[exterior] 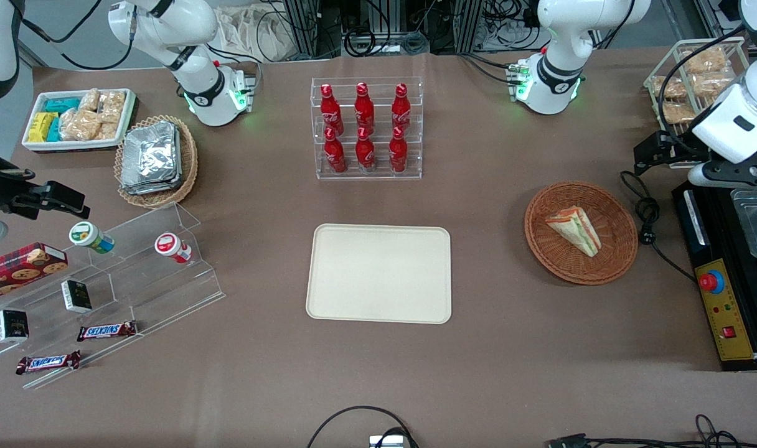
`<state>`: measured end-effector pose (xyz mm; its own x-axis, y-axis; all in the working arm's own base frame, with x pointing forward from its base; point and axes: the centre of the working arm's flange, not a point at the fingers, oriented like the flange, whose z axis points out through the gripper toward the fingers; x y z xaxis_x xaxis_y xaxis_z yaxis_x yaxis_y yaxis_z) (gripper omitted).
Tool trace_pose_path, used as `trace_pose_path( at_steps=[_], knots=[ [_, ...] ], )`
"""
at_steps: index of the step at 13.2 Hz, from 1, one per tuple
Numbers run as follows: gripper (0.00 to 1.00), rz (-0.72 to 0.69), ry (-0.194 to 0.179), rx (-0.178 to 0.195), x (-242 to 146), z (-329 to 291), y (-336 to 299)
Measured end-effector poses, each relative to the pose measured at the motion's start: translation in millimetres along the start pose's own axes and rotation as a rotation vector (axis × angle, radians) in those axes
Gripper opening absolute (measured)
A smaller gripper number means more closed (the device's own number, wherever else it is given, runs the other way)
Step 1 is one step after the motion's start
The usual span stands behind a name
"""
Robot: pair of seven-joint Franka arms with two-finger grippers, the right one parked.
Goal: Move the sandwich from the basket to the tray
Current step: 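Move the left gripper over the wrapped sandwich in the wicker basket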
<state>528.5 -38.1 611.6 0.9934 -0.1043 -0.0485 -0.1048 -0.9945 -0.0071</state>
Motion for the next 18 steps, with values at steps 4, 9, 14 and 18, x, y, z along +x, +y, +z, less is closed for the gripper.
trace_pose_path(
  at_steps=[4, 9, 14, 18],
  knots=[
    [1.00, 0.000, -0.015, -0.001, -1.5, 1.4, 1.2],
    [1.00, -0.056, -0.068, -0.005, 5.0, 28.8, -4.7],
    [1.00, -0.217, -0.070, 0.000, 8.9, 118.2, -10.7],
    [1.00, -0.356, -0.023, 0.003, -8.8, 178.9, -8.9]
  ],
)
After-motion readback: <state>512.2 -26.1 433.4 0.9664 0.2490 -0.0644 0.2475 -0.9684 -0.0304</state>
